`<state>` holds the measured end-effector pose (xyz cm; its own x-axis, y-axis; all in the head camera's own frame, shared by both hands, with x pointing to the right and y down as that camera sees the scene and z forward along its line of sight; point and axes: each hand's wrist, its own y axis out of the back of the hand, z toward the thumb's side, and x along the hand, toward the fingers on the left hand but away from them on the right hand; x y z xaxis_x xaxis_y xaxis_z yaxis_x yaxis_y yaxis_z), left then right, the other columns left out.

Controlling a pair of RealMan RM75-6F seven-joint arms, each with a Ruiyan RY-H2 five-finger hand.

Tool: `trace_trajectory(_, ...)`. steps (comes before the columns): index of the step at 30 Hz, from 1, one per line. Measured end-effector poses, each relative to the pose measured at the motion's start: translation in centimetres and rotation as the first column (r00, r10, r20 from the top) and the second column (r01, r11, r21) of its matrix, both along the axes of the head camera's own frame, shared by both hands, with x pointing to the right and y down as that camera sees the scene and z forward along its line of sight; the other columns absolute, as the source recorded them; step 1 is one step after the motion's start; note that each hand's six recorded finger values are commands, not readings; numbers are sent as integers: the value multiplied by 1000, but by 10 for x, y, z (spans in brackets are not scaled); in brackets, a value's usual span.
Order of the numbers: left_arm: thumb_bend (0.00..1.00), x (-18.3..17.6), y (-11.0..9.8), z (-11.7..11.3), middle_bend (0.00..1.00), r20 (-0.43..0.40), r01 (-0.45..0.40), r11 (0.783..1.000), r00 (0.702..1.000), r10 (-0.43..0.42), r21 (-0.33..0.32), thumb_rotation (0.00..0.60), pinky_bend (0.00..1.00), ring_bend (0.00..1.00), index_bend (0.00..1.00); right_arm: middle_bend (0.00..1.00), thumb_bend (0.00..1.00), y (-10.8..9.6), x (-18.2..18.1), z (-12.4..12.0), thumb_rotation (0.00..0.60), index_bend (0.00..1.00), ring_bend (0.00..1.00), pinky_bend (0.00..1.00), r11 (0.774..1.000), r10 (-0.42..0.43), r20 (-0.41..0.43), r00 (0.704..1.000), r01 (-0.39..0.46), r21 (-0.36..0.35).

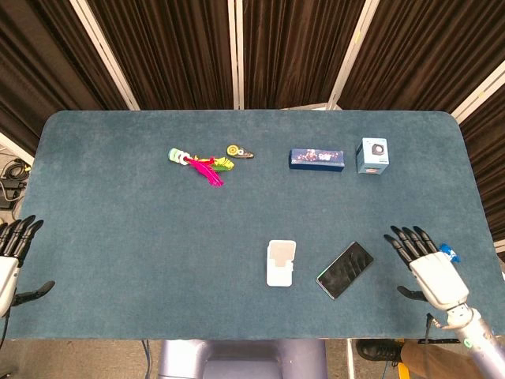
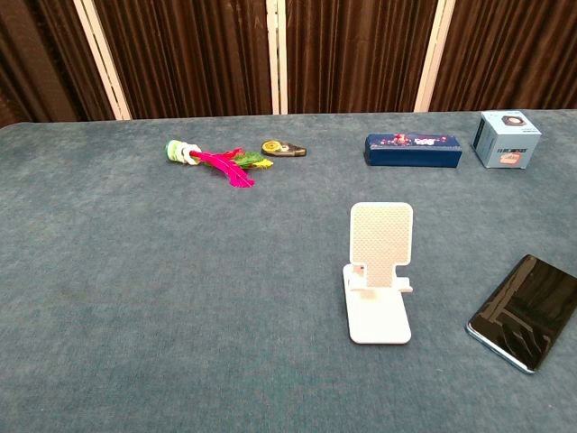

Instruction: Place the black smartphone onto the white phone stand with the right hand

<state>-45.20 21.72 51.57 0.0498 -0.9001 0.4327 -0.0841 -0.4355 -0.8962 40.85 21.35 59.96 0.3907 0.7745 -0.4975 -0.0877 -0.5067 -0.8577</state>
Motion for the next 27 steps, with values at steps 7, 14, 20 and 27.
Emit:
trace_trajectory(7,0,-1,-1,9,0,25,10,1000,1000,-10,-18,600,0,0,0,152,22,-14,3,31,600,27,91,54,953,-300,-112,947,294,-69)
trace_trajectory(14,0,-1,-1,18,0,50,9,999,999,-7,-40,600,0,0,0,150,59,-12,-18,63,600,38,92,54,836,-548,-147,823,536,-118)
trace_trajectory(20,0,-1,-2,23,0,65,15,999,998,-11,-50,600,0,0,0,136,59,-14,-41,82,600,38,93,54,779,-627,-128,768,614,-129)
trace_trajectory(27,0,-2,-2,27,0,77,20,998,997,-16,-57,600,0,0,0,127,59,-15,-55,95,600,38,92,54,744,-668,-131,733,655,-132)
